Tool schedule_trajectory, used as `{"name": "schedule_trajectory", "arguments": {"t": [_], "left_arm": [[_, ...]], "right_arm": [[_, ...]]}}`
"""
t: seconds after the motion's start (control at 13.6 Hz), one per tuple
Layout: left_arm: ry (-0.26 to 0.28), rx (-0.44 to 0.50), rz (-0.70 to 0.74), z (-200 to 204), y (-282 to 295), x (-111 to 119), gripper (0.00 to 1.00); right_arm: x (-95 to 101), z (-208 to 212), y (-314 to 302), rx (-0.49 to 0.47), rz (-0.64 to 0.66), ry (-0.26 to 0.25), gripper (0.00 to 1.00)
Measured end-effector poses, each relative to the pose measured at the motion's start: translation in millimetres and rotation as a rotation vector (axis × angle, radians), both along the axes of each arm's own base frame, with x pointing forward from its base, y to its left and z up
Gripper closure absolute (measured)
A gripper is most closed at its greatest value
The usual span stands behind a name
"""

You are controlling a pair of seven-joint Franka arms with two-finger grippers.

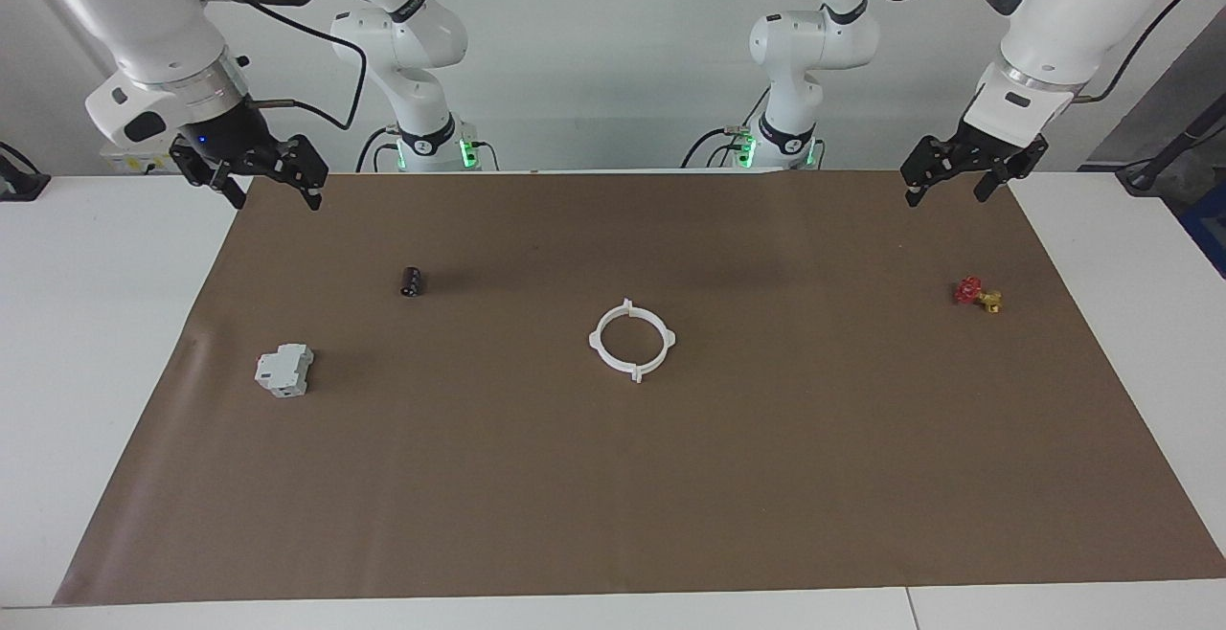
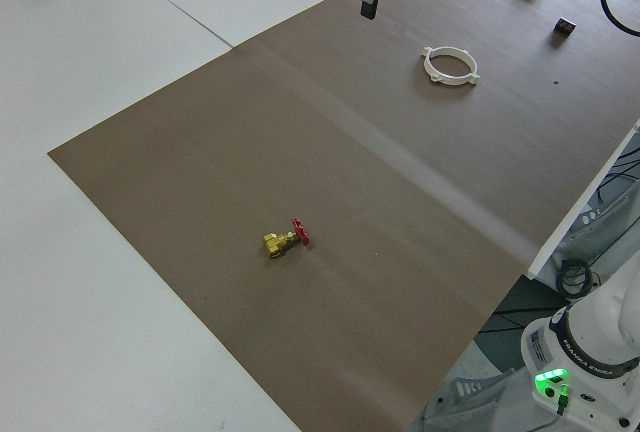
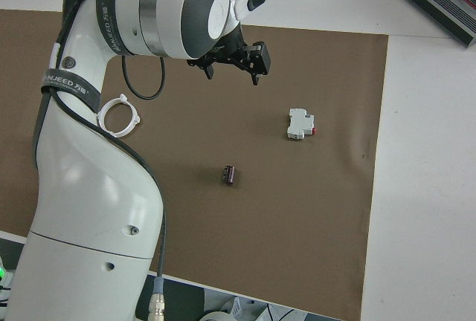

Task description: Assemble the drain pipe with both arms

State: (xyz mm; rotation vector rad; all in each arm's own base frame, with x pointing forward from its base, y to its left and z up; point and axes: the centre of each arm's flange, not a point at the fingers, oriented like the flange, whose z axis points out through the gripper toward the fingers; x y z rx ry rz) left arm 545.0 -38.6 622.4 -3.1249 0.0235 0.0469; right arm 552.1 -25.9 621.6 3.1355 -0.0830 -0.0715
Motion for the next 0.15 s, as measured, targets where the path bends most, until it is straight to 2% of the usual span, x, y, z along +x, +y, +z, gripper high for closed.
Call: {"name": "schedule_trajectory", "arguments": {"t": [0.15], "left_arm": [[-0.001, 0.000, 0.000, 0.4, -0.1, -0.1, 0.00]], "right_arm": [[0.0, 0.0, 0.0, 0.000, 0.000, 0.000, 0.00]]}}
